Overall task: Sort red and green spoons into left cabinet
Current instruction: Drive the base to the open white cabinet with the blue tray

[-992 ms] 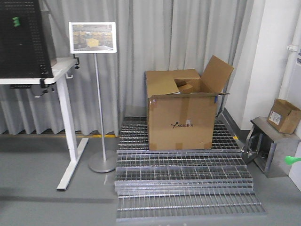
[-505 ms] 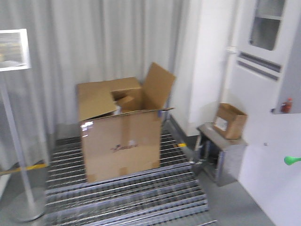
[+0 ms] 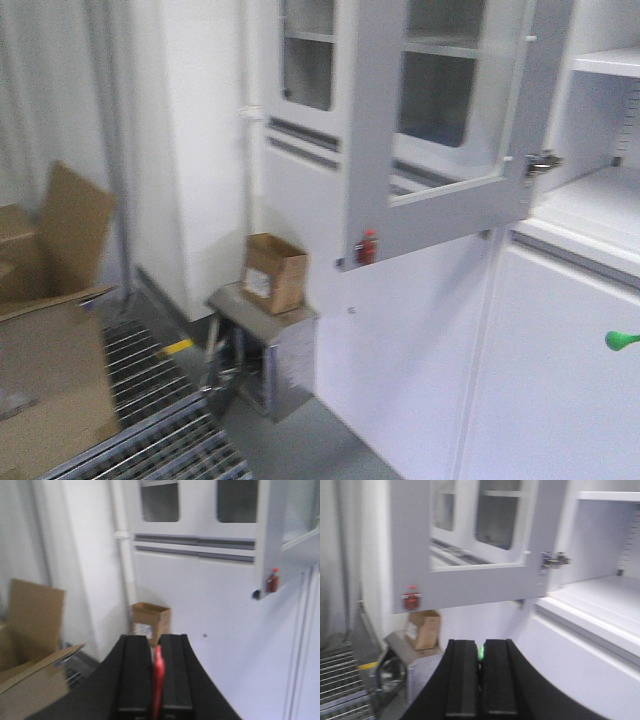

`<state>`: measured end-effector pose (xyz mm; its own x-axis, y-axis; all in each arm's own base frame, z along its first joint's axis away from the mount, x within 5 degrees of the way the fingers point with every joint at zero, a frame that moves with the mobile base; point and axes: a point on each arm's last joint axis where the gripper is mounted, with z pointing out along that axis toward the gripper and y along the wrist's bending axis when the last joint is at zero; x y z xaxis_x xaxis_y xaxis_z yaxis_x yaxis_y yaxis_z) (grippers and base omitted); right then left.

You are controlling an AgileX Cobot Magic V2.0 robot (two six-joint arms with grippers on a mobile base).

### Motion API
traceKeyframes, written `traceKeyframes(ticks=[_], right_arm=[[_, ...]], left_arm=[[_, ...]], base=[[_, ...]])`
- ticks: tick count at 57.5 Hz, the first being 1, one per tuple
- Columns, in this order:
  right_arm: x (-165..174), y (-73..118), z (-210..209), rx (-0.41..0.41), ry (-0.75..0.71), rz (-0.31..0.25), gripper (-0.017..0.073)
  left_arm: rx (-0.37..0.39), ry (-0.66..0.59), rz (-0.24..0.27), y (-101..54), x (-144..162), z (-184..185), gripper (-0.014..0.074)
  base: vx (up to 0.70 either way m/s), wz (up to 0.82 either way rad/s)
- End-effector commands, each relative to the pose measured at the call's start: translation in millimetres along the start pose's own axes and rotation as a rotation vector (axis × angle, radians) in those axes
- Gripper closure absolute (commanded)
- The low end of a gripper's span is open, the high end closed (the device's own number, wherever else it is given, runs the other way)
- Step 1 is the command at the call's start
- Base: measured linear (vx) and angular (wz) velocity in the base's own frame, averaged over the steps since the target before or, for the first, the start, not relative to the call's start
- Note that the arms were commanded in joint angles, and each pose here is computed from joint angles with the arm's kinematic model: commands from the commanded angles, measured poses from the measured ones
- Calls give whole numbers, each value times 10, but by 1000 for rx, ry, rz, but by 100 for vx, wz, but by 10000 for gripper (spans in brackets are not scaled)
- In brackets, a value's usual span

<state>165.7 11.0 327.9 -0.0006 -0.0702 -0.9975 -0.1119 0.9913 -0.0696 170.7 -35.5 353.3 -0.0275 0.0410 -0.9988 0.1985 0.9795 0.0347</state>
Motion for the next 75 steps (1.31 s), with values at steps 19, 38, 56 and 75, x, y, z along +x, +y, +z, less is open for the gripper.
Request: traceKeyframes(ticks=[19, 38, 56, 75], right_arm=[[-182, 15, -2, -27, -97, -2, 562], [-182, 15, -2, -27, -97, -2, 562], [-182, 15, -2, -27, -97, -2, 562], [-182, 15, -2, -27, -97, -2, 562]], left_arm=[[-22, -103, -19, 20, -171, -24, 597], [-23, -105, -19, 20, -172, -25, 597], [-23, -105, -19, 20, -172, -25, 597], [-23, -105, -19, 20, -172, -25, 597]], base=[[30, -68], [23, -64], [22, -42], [27, -8]])
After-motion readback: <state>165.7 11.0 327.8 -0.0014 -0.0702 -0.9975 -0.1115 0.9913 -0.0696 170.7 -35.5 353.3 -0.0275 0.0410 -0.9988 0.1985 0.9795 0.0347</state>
